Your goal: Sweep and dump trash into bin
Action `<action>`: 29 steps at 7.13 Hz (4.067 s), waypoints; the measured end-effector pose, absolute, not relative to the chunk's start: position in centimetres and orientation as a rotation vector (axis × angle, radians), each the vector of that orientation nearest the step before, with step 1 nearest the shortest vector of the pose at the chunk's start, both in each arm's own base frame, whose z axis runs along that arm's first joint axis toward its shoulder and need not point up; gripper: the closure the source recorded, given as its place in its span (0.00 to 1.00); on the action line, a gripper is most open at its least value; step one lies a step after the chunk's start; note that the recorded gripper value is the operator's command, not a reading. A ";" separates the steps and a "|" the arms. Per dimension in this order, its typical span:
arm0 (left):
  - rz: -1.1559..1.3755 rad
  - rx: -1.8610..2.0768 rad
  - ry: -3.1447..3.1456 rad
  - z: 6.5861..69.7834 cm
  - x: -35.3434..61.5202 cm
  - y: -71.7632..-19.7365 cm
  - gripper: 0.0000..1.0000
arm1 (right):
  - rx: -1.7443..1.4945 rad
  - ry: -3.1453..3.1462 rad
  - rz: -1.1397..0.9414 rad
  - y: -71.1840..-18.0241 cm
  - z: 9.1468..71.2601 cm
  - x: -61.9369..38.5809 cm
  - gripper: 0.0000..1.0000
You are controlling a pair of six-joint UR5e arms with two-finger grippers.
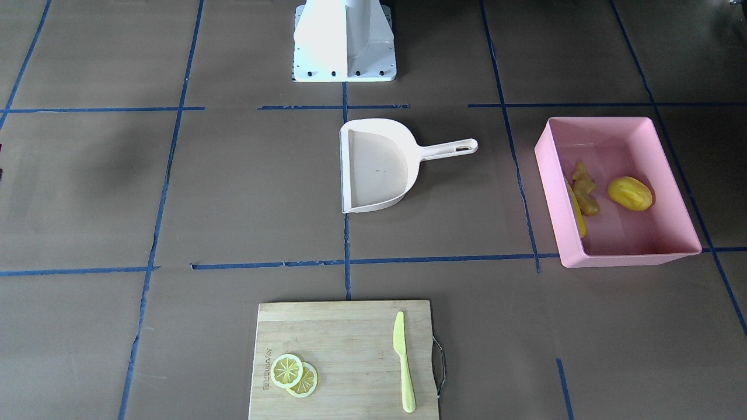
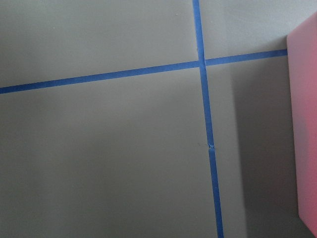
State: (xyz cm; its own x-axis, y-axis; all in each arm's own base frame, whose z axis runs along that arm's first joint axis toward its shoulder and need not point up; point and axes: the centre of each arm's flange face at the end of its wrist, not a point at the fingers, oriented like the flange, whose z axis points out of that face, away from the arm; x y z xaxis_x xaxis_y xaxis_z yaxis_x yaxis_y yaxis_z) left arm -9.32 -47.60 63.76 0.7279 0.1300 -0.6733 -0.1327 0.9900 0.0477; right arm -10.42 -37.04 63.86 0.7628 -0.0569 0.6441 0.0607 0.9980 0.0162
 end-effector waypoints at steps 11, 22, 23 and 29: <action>0.149 0.001 0.743 63.6 -9.2 -47.2 0.00 | 0.008 -0.832 -0.121 -35.9 62.5 -10.4 0.00; 0.160 0.006 0.742 64.1 -9.1 -46.4 0.00 | -0.025 -0.715 -0.113 -37.0 66.7 6.7 0.00; 0.161 0.007 0.742 64.1 -9.1 -46.4 0.00 | -0.027 -0.715 -0.113 -37.0 66.8 6.7 0.00; 0.170 0.001 0.741 64.1 -8.6 -46.5 0.00 | -0.037 -0.717 -0.114 -37.0 67.2 6.6 0.00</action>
State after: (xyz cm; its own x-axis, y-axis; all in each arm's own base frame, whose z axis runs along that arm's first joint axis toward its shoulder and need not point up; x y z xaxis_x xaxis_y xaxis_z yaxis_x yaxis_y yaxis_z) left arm -8.61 -46.52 64.14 0.7247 0.1544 -0.6716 -0.1534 0.9863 0.0612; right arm 6.57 -36.96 67.21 0.7482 -0.0914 0.6572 0.1166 0.9932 0.0054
